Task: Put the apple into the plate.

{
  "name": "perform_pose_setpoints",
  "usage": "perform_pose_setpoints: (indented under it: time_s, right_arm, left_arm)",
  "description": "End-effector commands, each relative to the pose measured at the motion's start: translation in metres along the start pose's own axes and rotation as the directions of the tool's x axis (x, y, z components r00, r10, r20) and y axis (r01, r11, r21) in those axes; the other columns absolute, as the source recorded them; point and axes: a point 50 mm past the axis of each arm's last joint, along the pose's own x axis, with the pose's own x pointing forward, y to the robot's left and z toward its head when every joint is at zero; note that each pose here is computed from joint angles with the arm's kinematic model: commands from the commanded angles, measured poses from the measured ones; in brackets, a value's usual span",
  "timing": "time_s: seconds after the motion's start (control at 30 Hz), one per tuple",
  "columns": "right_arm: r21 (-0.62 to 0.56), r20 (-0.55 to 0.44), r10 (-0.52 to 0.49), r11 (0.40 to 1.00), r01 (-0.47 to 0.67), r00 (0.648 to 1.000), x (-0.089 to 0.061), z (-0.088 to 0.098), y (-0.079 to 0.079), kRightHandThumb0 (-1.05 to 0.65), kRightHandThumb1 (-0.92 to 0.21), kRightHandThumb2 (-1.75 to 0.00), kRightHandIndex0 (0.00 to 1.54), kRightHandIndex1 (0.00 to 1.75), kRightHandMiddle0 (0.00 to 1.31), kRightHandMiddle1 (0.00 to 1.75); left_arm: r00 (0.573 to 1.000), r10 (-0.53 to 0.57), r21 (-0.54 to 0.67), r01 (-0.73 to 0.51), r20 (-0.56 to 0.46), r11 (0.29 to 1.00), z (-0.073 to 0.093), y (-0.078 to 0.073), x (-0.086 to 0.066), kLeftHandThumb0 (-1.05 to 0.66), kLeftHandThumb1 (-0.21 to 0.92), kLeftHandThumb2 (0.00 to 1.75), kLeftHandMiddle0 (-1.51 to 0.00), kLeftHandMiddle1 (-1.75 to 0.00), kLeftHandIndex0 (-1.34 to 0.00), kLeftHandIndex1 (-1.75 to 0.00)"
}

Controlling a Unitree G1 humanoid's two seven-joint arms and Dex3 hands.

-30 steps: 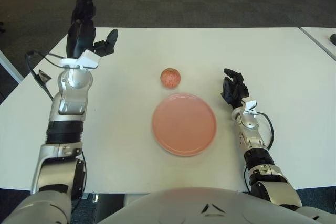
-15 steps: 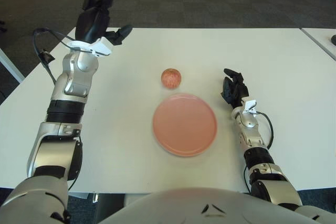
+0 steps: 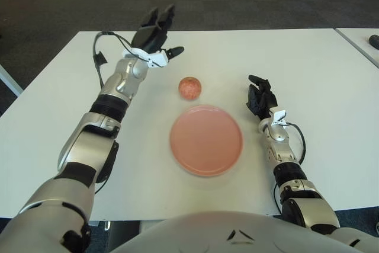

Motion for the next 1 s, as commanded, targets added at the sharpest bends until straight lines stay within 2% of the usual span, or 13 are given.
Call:
perform_pose_setpoints:
  time_s: [0.0,0.33,0.57,0.73,0.97]
  right_arm:
    - [-0.026,-0.107,-0.011,1.0,0.009,0.994,-0.009,-0.021,-0.003,-0.58,-0.92,-0.66,0.31,0.29,0.0,0.87]
    - [-0.049,-0.114,-0.025,0.999,0.019,0.993,-0.009,-0.022,0.001,-0.54,-0.88,-0.58,0.32,0.27,0.0,0.83]
    - [-0.049,-0.114,-0.03,0.999,0.024,0.993,-0.01,-0.022,0.004,-0.5,-0.79,-0.64,0.32,0.25,0.0,0.82]
    - [-0.051,-0.117,-0.036,0.998,0.031,0.992,-0.01,-0.023,0.004,-0.49,-0.75,-0.68,0.33,0.24,0.0,0.81]
    - [-0.054,-0.115,-0.042,0.998,0.036,0.992,-0.01,-0.023,0.006,-0.47,-0.73,-0.71,0.34,0.25,0.0,0.79]
  left_arm:
    - [1.0,0.012,0.039,-0.012,0.013,0.999,0.004,0.009,0.009,-1.05,0.92,0.75,0.0,0.0,0.0,0.0]
    - [0.998,-0.07,0.023,0.07,0.006,0.997,0.019,-0.007,0.019,-1.05,0.92,0.7,0.0,0.0,0.0,0.0]
    - [0.987,-0.158,0.004,0.158,-0.02,0.987,0.023,-0.021,0.024,-1.05,0.92,0.7,0.0,0.0,0.0,0.0]
    - [0.972,-0.235,-0.015,0.234,-0.026,0.972,0.022,-0.025,0.025,-1.05,0.92,0.69,0.0,0.0,0.0,0.0]
    - [0.929,-0.369,-0.036,0.368,-0.038,0.929,0.018,-0.026,0.025,-1.05,0.92,0.7,0.0,0.0,0.0,0.0]
